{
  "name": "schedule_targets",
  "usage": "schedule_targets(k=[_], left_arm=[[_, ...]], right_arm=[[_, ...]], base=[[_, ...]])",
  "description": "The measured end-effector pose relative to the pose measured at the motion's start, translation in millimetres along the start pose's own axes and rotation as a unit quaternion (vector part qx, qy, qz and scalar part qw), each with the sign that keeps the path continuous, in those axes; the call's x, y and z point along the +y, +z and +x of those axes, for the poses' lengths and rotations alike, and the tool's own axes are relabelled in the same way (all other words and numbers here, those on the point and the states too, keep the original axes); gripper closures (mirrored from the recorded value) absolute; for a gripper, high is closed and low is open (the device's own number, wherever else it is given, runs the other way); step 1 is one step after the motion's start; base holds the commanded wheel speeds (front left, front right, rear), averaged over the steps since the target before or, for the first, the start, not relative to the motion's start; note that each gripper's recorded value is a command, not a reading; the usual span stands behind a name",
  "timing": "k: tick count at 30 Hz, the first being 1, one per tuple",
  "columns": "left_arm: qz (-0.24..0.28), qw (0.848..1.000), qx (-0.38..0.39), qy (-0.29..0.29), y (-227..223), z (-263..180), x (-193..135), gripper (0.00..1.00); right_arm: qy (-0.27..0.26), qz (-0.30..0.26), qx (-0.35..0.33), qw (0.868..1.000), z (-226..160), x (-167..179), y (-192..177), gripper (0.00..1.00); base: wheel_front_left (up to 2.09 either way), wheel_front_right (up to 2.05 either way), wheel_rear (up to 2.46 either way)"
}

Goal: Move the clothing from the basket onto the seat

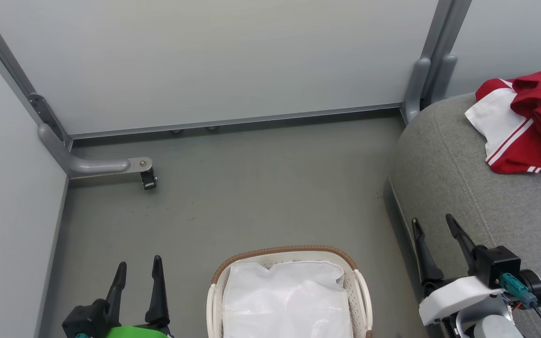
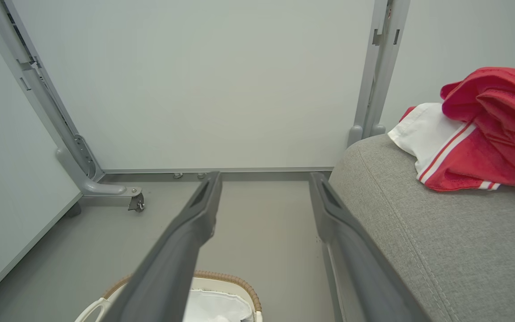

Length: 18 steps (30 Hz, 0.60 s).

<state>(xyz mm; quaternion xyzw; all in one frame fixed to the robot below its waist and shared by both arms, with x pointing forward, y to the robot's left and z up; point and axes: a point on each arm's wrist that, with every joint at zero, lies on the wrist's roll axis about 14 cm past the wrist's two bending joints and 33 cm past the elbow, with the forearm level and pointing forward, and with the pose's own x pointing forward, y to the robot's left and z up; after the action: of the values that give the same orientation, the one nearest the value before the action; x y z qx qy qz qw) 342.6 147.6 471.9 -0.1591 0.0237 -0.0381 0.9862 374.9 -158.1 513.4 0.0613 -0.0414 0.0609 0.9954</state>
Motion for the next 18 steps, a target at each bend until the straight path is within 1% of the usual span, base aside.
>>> schedule_targets(k=[2,3,8,18], left_arm=[[0.0,1.0,-0.001,-0.001,0,0,0,0.0],[0.0,1.0,0.001,0.0,-1,0,0,1.0],[-0.009,1.0,0.02,0.009,-12,-3,4,1.0],[-0.09,0.995,0.029,0.037,-13,-2,15,1.0]], right_arm=[[-0.001,0.0,0.0,1.0,0,0,0,0.0],[-0.001,0.001,0.002,1.0,0,0,-2,1.0],[-0.007,0.015,0.029,0.999,-7,0,-18,1.0],[-0.04,0.106,0.037,0.993,-8,-12,-20,1.0]], base=[[0.0,0.0,0.0],[0.0,0.0,0.0],[0.0,0.0,0.0],[0.0,0.0,0.0]])
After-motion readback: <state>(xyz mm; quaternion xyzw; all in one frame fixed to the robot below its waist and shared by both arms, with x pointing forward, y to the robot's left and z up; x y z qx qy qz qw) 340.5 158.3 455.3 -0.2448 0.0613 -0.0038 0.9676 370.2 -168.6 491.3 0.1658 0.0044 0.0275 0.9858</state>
